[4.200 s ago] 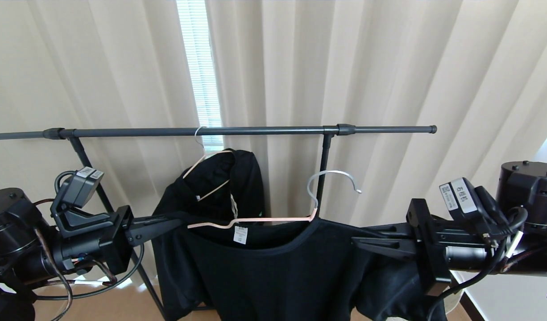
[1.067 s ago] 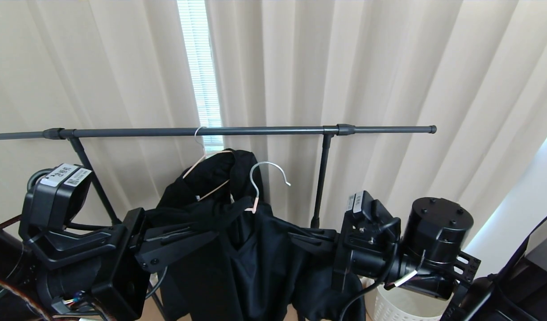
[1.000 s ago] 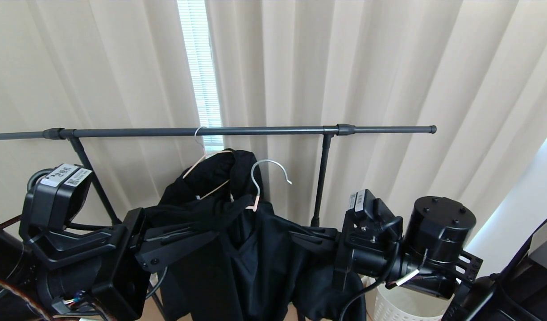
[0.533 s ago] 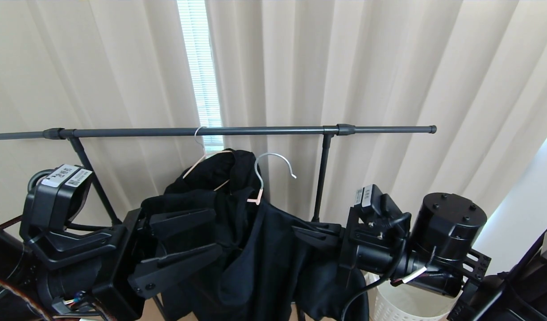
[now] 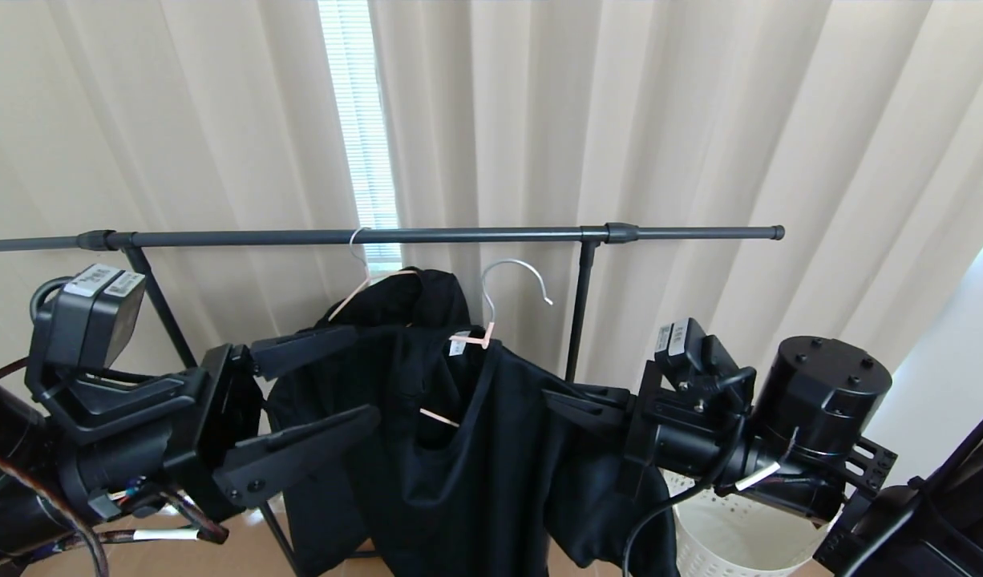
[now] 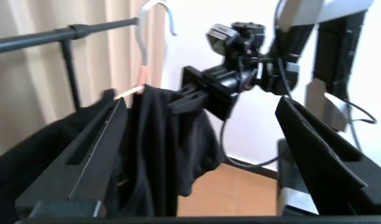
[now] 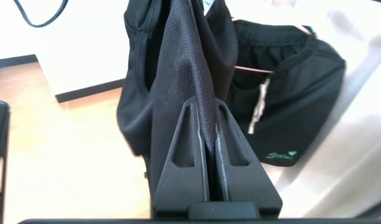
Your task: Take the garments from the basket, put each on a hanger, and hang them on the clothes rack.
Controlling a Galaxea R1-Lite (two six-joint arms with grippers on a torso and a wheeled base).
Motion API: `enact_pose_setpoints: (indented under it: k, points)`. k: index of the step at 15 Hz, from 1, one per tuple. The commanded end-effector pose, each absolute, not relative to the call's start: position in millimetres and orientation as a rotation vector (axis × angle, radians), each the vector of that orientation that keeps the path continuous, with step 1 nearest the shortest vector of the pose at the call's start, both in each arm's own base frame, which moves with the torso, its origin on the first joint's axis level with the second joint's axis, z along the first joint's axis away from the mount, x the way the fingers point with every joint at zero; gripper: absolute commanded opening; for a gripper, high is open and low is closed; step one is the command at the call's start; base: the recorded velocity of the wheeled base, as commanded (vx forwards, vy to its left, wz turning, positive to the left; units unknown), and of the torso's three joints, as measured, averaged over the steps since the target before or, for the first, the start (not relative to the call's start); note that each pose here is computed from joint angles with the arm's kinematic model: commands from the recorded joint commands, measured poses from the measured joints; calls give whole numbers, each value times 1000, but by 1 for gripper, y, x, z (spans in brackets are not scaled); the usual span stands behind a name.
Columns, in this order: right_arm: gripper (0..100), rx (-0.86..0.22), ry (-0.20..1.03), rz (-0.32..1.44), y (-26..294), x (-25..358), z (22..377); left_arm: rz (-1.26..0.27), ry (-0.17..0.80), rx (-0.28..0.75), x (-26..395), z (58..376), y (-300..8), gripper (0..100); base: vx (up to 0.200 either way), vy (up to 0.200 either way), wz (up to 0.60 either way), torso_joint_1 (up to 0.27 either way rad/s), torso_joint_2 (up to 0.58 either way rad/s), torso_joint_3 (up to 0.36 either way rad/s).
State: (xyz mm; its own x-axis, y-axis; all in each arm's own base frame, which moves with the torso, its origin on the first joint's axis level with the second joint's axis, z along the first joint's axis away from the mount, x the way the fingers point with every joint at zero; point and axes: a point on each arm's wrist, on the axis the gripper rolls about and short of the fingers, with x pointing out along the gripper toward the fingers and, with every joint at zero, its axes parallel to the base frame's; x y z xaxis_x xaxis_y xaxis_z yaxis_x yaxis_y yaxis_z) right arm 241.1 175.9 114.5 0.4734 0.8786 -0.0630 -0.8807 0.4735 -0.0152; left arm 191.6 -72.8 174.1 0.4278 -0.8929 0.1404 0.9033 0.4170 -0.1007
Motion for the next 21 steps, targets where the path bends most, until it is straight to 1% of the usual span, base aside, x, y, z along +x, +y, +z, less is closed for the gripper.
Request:
enact_pose_setpoints:
  k: [1, 4, 5, 7, 9, 10, 11, 12, 15, 16, 18, 21]
  points:
    - [0, -47, 32, 1058, 169, 242, 120, -1035, -80, -165, 203, 188, -55, 100, 0, 0, 0, 0, 0, 0]
    - [0, -72, 4, 1073, 156, 241, 125, -928, -72, -165, 217, 194, -33, 100, 0, 0, 0, 0, 0, 0]
    - [0, -90, -11, 1099, 144, 239, 127, -877, -61, -169, 227, 191, -22, 100, 0, 0, 0, 0, 0, 0]
    - [0, -110, -37, 1106, 129, 241, 131, -829, -52, -170, 237, 188, -10, 100, 0, 0, 0, 0, 0, 0]
    - [0, -110, -43, 1103, 121, 244, 133, -860, -33, -165, 239, 185, -2, 100, 0, 0, 0, 0, 0, 0]
    - [0, -110, -48, 1106, 115, 246, 134, -952, 2, -160, 234, 179, 5, 100, 0, 0, 0, 0, 0, 0]
    - [0, -112, -61, 1105, 108, 247, 137, -1006, 25, -157, 231, 176, 12, 100, 0, 0, 0, 0, 0, 0]
    - [0, -114, -69, 1112, 106, 246, 139, -1025, 38, -160, 232, 173, 15, 100, 0, 0, 0, 0, 0, 0]
    - [0, -118, -93, 1171, 97, 240, 146, -1036, 82, -189, 245, 156, 19, 100, 0, 0, 0, 0, 0, 0]
    - [0, -120, -105, 1178, 96, 238, 149, -1036, 79, -187, 251, 149, 20, 100, 0, 0, 0, 0, 0, 0]
    - [0, -119, -103, 1199, 96, 236, 148, -1044, 67, -177, 253, 139, 19, 100, 0, 0, 0, 0, 0, 0]
    - [0, -117, -101, 1202, 96, 236, 148, -1071, 75, -181, 252, 128, 13, 100, 0, 0, 0, 0, 0, 0]
